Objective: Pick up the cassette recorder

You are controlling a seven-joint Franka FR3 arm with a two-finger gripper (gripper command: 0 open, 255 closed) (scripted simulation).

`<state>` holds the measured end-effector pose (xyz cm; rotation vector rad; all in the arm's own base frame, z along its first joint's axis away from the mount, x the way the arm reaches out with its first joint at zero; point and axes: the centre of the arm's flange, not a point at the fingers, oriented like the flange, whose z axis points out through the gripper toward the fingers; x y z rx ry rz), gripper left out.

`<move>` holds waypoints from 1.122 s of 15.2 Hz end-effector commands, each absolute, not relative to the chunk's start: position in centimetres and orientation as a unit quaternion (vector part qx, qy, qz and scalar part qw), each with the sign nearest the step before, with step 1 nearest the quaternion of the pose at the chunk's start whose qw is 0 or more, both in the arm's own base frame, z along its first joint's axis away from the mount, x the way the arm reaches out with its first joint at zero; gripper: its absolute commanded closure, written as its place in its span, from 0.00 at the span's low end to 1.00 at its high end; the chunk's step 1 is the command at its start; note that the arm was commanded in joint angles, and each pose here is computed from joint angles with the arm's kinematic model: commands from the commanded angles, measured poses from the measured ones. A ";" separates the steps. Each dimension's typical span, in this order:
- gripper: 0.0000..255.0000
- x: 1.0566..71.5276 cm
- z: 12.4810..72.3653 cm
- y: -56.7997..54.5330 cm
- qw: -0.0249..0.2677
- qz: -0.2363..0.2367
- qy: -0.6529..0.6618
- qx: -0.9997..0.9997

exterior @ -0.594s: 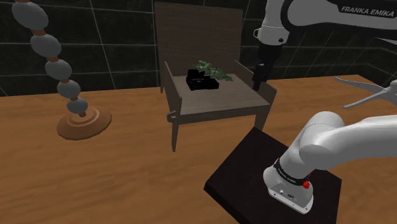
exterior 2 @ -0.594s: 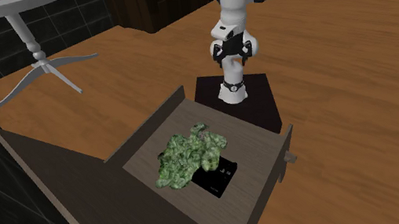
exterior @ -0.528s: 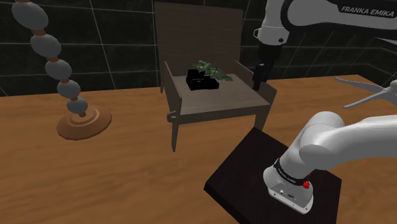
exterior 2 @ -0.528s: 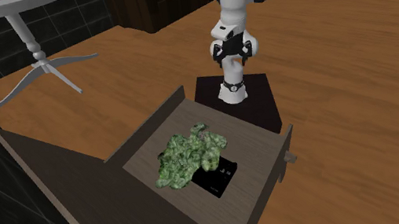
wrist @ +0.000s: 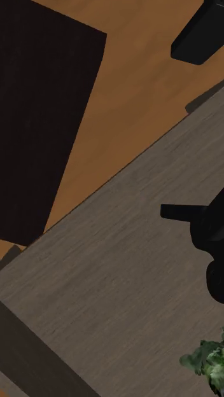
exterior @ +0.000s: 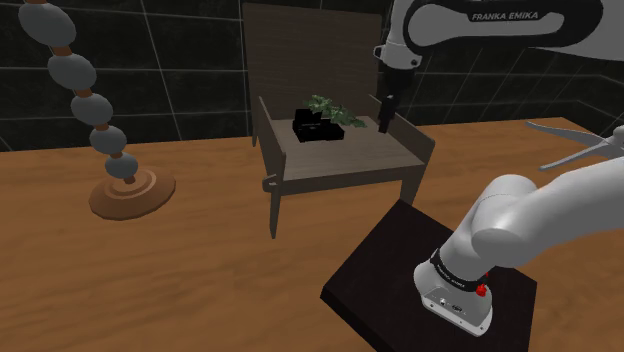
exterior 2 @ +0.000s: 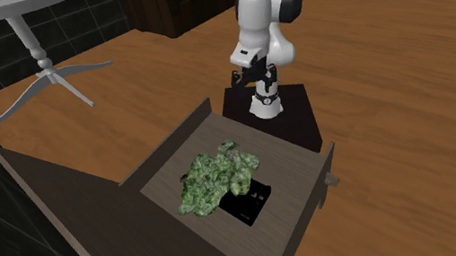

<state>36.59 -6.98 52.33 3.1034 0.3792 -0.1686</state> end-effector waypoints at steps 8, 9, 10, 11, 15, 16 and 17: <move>0.00 47.0 49.6 -9.4 0.016 -0.034 0.233 0.972; 0.00 48.2 49.3 -9.6 0.018 -0.031 0.245 0.969; 0.00 49.4 49.1 -9.8 0.019 -0.029 0.257 0.966; 0.00 50.6 48.8 -9.9 0.020 -0.027 0.269 0.962; 0.00 55.4 47.7 -10.0 0.025 -0.018 0.317 0.948; 0.00 56.6 47.5 -9.9 0.026 -0.016 0.329 0.944; 0.00 57.8 47.2 -9.9 0.027 -0.013 0.341 0.940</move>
